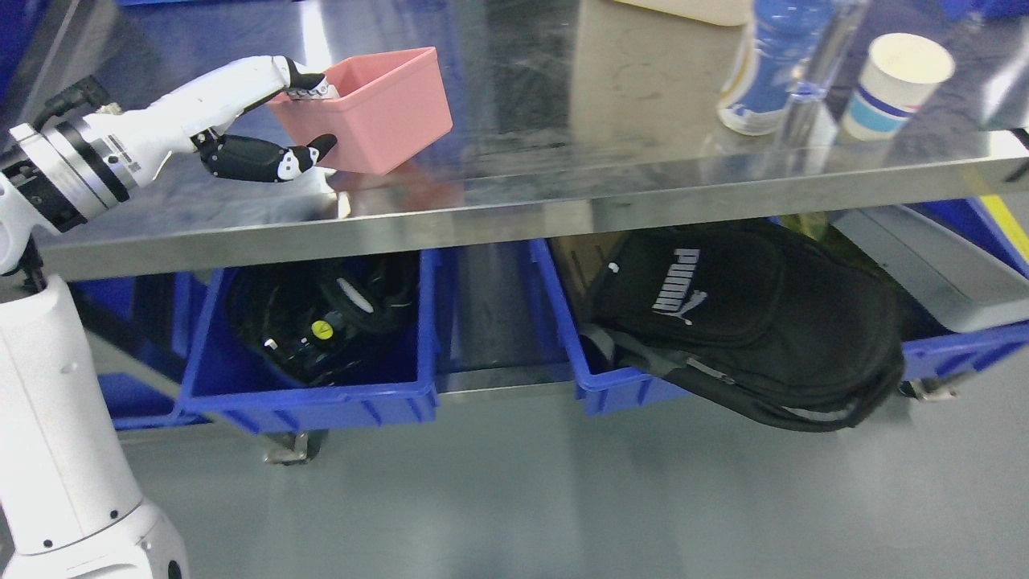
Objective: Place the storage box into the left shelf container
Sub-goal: 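Lift the pink box off the table with the left hand, then carry the pink box in the left hand while turning toward the shelf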
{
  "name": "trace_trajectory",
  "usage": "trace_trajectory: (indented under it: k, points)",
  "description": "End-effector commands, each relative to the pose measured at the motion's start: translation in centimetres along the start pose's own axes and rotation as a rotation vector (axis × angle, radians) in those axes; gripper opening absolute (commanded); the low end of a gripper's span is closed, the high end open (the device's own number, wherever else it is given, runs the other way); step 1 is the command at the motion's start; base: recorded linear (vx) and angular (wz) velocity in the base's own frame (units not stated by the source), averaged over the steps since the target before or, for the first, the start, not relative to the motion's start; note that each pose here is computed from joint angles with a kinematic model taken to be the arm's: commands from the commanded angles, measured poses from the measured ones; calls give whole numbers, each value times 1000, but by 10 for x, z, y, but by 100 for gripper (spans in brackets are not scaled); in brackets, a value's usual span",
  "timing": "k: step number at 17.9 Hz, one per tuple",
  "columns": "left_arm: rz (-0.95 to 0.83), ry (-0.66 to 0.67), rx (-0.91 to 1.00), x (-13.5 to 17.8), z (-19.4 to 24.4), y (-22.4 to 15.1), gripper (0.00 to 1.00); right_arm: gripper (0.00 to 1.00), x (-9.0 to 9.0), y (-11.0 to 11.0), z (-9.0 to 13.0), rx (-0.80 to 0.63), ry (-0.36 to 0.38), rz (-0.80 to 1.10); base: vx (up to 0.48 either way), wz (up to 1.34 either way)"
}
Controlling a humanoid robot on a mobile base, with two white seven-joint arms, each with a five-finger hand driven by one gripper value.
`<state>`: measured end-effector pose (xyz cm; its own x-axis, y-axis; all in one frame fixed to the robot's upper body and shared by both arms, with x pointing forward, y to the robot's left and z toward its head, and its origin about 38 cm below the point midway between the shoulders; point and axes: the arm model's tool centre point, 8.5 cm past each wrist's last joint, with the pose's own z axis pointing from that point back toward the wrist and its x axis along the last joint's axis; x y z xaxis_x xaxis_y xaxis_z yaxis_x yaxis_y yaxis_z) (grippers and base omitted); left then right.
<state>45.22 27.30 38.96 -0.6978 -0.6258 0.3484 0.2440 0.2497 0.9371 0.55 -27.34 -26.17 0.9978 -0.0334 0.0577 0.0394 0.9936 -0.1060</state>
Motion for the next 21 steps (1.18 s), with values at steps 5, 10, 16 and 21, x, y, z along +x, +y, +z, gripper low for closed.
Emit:
trace_trajectory:
  k: [5,10,16,21]
  points:
    - [14,-27,33,13,-14,-8,0,99,19,-11,-1,-16,-37,0,-114,949]
    - [30,-32,18,16,-25,-20,1,99,19,-11,-1,-16,-37,0,-70,1182]
    - [36,-20,-16,11,-26,-38,1,99,19,-11,-1,-16,-37,0,40,1309]
    - [60,-17,-24,8,-27,-49,1,99,19,-11,-1,-16,-37,0,176,1083]
